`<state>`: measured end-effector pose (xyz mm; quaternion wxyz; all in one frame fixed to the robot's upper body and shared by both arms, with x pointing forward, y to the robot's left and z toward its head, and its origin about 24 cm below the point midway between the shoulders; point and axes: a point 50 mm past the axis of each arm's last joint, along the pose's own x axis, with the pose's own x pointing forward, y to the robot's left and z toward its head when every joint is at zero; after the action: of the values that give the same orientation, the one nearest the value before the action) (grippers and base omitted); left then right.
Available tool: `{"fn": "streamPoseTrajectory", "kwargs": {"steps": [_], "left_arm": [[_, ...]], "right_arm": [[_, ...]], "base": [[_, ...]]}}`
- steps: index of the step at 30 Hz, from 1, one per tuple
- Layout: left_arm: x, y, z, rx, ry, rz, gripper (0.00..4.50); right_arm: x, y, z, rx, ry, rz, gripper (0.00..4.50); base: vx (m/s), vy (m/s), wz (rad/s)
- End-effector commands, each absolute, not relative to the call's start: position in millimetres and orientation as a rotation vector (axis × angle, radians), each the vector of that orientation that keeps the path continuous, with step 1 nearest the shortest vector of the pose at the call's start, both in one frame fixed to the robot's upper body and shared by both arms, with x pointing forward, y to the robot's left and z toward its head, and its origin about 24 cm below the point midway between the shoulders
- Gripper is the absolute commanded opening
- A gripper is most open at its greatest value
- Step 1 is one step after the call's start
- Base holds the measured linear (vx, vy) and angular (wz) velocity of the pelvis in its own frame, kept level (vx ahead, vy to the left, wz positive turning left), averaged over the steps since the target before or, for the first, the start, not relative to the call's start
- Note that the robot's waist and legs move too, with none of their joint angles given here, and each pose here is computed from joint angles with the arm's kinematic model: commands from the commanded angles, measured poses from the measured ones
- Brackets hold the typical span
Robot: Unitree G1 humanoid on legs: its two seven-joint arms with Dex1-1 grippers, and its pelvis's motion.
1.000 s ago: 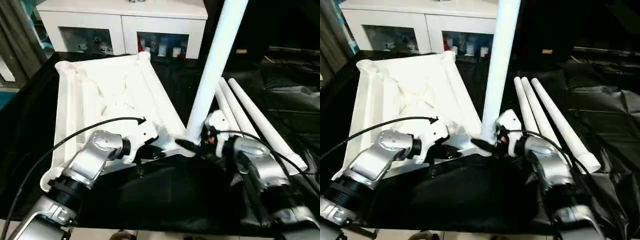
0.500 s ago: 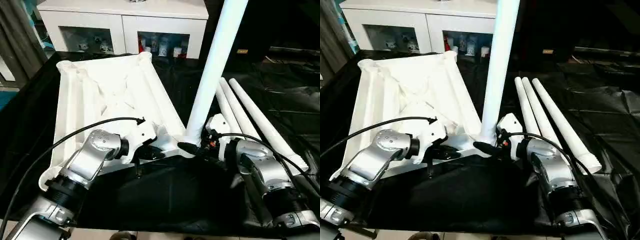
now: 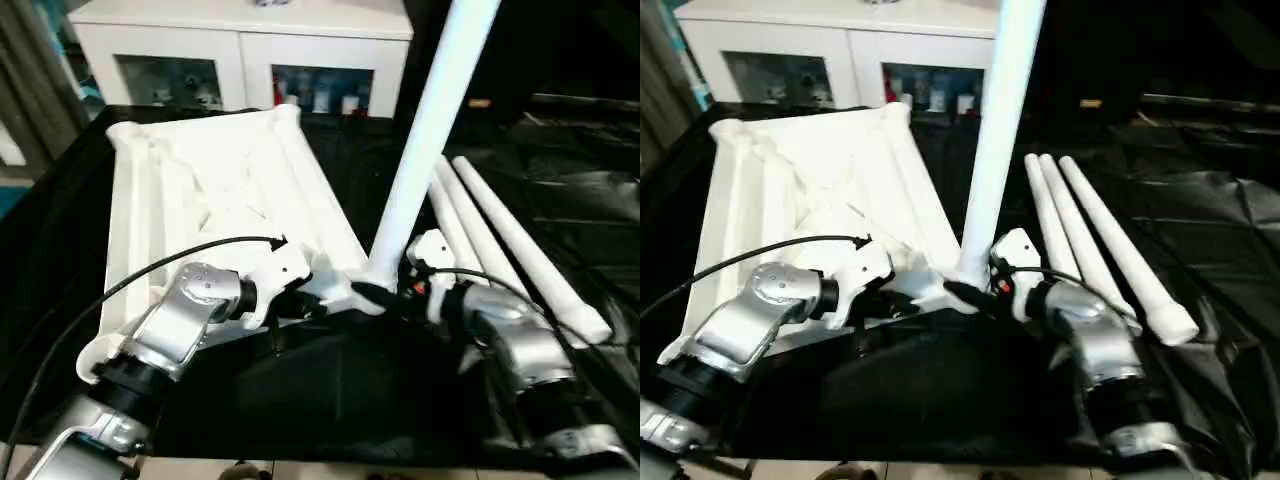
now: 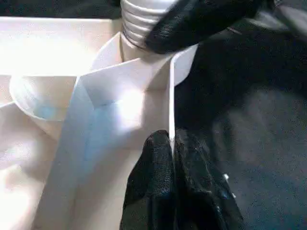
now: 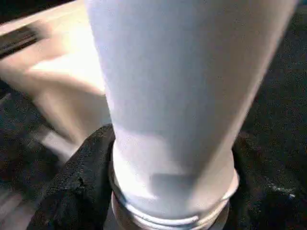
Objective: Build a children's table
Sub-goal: Rotate leg to tighten
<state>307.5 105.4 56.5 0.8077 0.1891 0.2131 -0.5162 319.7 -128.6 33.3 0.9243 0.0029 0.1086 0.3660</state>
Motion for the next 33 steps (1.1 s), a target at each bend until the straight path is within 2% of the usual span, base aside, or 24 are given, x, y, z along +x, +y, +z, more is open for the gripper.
{"fn": "streamPoseTrajectory", "kwargs": {"steps": [1, 5, 6, 12, 15, 16, 18, 20, 22, 27, 29, 33], "left_arm": [[315, 87, 61, 0.38, 0.429, -1.022, 0.0], [324, 77, 57, 0.353, 0.452, -0.873, 0.0], [327, 67, 57, 0.338, 0.447, -0.821, 0.0], [323, 52, 60, 0.314, 0.416, -0.829, 0.0], [323, 53, 61, 0.323, 0.399, -0.843, 0.0], [323, 54, 62, 0.326, 0.398, -0.846, 0.0], [322, 60, 62, 0.337, 0.391, -0.863, 0.0], [322, 63, 61, 0.339, 0.392, -0.869, 0.0], [321, 66, 61, 0.344, 0.384, -0.89, 0.0], [316, 75, 60, 0.349, 0.372, -0.963, 0.0], [312, 83, 58, 0.356, 0.373, -1.024, 0.0], [307, 91, 56, 0.368, 0.375, -1.101, 0.0]], "right_arm": [[327.6, -127.0, 12, 0.089, 0.33, 0.499, 2.76], [334.9, -109.6, 9, 0.101, 0.348, 0.391, 2.76], [338.7, -97.1, 10, 0.102, 0.348, 0.367, 2.76], [343.7, -79.6, 15, 0.071, 0.336, 0.38, 2.76], [344.6, -71.6, 19, 0.083, 0.302, 0.432, 2.76], [344.6, -70.6, 20, 0.085, 0.295, 0.443, 3.11], [347.1, -73.9, 27, 0.09, 0.234, 0.457, 3.11], [347.7, -76.5, 29, 0.085, 0.218, 0.473, 3.51], [347.6, -81.6, 31, 0.085, 0.204, 0.492, 3.56], [343.0, -100.8, 37, 0.063, 0.162, 0.592, 3.56], [335.6, -114.5, 40, 0.009, 0.148, 0.698, 3.56], [325.9, -126.3, 43, -0.04, 0.156, 0.816, 3.56]], "base": [[0.0, 0.0, 0.0], [0.0, 0.0, 0.0], [0.0, 0.0, 0.0], [0.0, 0.0, 0.0], [0.0, 0.0, 0.0], [0.0, 0.0, 0.0], [0.0, 0.0, 0.0], [0.0, 0.0, 0.0], [0.0, 0.0, 0.0], [0.0, 0.0, 0.0], [0.0, 0.0, 0.0], [0.0, 0.0, 0.0]]}}
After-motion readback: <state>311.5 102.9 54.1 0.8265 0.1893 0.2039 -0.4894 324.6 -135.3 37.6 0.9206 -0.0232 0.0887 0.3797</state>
